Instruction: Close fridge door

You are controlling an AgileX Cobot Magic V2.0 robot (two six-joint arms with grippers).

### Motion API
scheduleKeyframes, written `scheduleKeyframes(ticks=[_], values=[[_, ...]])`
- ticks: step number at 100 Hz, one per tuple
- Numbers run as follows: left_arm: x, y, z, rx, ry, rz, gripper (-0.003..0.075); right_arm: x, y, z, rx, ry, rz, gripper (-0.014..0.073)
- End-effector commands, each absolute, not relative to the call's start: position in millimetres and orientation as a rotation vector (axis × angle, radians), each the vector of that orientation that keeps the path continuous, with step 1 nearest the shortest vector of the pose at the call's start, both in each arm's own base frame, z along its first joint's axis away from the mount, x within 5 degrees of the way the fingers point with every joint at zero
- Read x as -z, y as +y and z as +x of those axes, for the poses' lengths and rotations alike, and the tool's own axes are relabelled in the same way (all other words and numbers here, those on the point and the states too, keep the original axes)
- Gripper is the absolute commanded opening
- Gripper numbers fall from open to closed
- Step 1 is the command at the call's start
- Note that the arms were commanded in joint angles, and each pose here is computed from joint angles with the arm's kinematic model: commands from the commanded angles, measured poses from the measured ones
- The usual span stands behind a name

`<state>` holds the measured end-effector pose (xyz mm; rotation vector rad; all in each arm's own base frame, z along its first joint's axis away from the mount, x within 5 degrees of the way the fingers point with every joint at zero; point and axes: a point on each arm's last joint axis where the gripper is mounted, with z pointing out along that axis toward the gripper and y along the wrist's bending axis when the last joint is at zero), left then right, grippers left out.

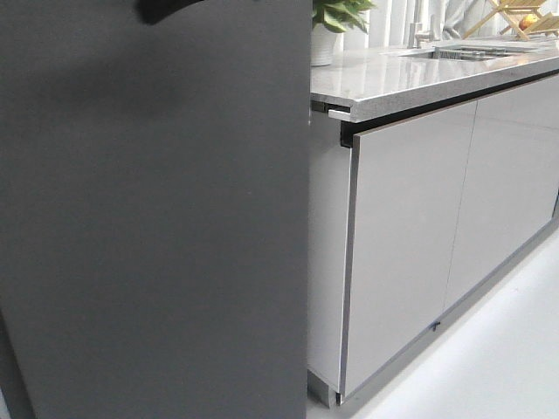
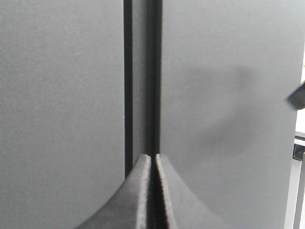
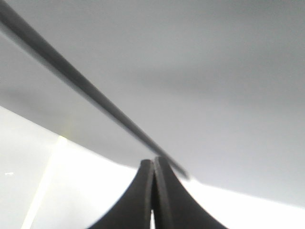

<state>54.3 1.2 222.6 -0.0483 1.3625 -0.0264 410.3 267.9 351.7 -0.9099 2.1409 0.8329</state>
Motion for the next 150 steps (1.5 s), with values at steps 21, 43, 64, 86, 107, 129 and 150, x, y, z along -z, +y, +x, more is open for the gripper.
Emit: scheduleKeyframes(ticks=[21, 43, 64, 86, 107, 129, 150], values=[[-218.4, 1.6, 52.8, 0.026, 1.303, -0.054, -0.0020, -430.0, 200.0, 382.3, -0.415, 2.213, -0.694, -0.0073], [-218.4, 1.6, 52.8, 0.026, 1.303, -0.054, -0.0020, -468.6, 166.8, 346.1, -0.242, 2.262, -0.581, -0.0073], [-218.4, 1.6, 52.8, 0.026, 1.303, -0.054, -0.0020, -512.7, 138.6, 295.7, -0.224, 2.182, -0.503, -0.0073], [-218.4, 1.6, 52.8, 0.026, 1.303, -0.054, -0.0020, -529.9, 80.3, 242.4, 0.100, 2.142, -0.241, -0.0073], [-218.4, 1.6, 52.8, 0.026, 1.303, -0.054, -0.0020, -522.6, 43.9, 175.5, 0.102, 2.126, -0.120, -0.0073], [-218.4, 1.6, 52.8, 0.026, 1.303, -0.054, -0.0020, -510.3, 42.5, 137.8, -0.110, 2.148, -0.164, -0.0073], [-218.4, 1.6, 52.8, 0.026, 1.303, -0.054, -0.0020, -480.3, 44.3, 121.4, -0.193, 2.145, -0.258, -0.0073]])
